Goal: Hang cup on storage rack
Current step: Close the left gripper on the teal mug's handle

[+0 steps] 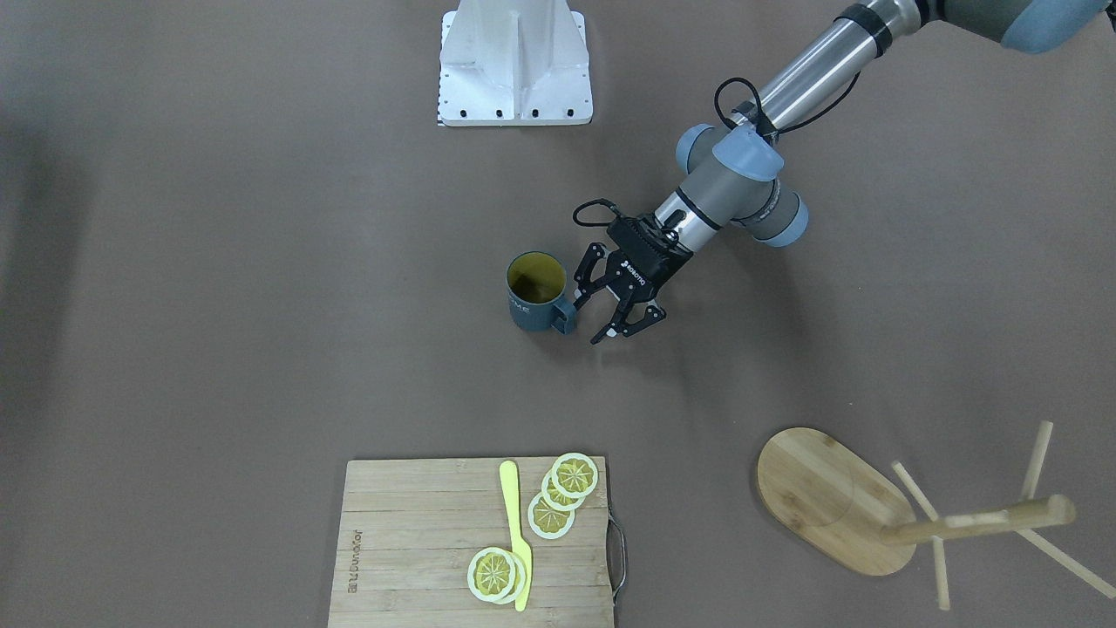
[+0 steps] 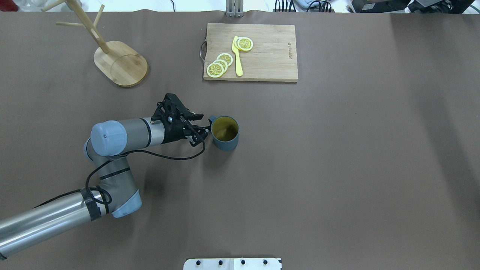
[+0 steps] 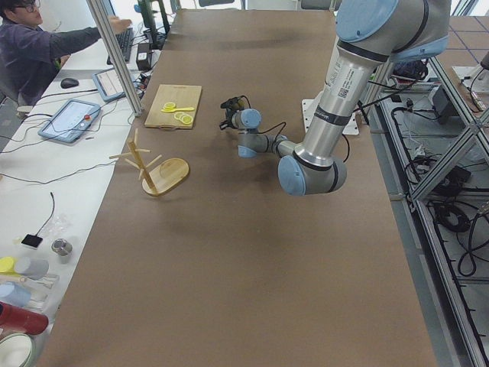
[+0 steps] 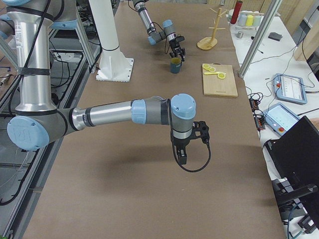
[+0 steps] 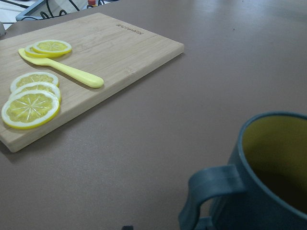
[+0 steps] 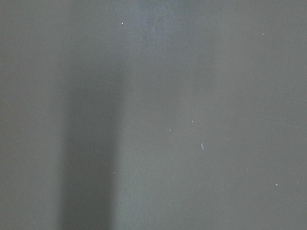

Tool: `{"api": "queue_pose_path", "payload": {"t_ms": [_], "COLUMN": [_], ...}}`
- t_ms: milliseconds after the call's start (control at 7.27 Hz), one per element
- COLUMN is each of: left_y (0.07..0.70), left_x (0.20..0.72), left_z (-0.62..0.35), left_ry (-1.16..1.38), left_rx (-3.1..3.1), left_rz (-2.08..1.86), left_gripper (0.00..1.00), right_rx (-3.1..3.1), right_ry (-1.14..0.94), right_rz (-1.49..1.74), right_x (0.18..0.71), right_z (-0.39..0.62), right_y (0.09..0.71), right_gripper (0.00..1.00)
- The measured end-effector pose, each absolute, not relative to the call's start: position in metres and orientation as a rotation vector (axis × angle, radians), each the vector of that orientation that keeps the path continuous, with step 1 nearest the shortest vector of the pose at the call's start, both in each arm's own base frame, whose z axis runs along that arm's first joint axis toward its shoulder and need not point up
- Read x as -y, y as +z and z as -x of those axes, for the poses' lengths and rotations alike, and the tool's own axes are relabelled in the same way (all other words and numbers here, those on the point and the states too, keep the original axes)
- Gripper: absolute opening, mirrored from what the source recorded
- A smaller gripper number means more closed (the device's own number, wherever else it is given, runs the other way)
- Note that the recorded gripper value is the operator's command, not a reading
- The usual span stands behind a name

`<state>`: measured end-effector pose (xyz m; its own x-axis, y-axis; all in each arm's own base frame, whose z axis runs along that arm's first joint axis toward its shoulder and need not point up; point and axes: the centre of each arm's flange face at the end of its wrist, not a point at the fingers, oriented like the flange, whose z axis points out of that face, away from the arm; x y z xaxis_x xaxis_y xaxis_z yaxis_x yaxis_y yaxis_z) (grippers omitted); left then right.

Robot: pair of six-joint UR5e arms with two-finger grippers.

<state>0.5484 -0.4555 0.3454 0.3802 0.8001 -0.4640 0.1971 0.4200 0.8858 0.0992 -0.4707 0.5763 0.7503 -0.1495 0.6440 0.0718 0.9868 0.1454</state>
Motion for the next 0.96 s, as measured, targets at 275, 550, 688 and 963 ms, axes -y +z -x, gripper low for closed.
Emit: {"api": "queue_pose_path", "payload": {"t_ms": [275, 550, 688, 963], "left_y": [0.344, 0.3408, 0.3383, 0.336], "left_x": [0.4534, 0.4529, 0.4524, 0.4519], "left_z": [-0.5507, -0.5512, -0.5521, -0.5532], "left_ry": [0.507, 0.494, 0.49, 0.487], "left_rx": [-1.153, -1.166, -1.173, -1.178], "left_rz": [-1.101, -1.095, -1.093, -1.093], "left_gripper": [0.51, 0.45, 0.41, 0.4], "right_rx": [0.712, 0.711, 0.711, 0.711], "right_ry": [-0.118, -0.109, -0.108, -0.109], "right_rz": [-0.113, -0.113, -0.114, -0.115], "right_x": [0.4709, 0.471, 0.4711, 0.4713], "right_z": [-0.0989, -0.0992, -0.0993, -0.099], "right_y": [0.5761, 0.5752, 0.5749, 0.5747], "right_gripper": [1.0, 1.0, 1.0, 1.0]}}
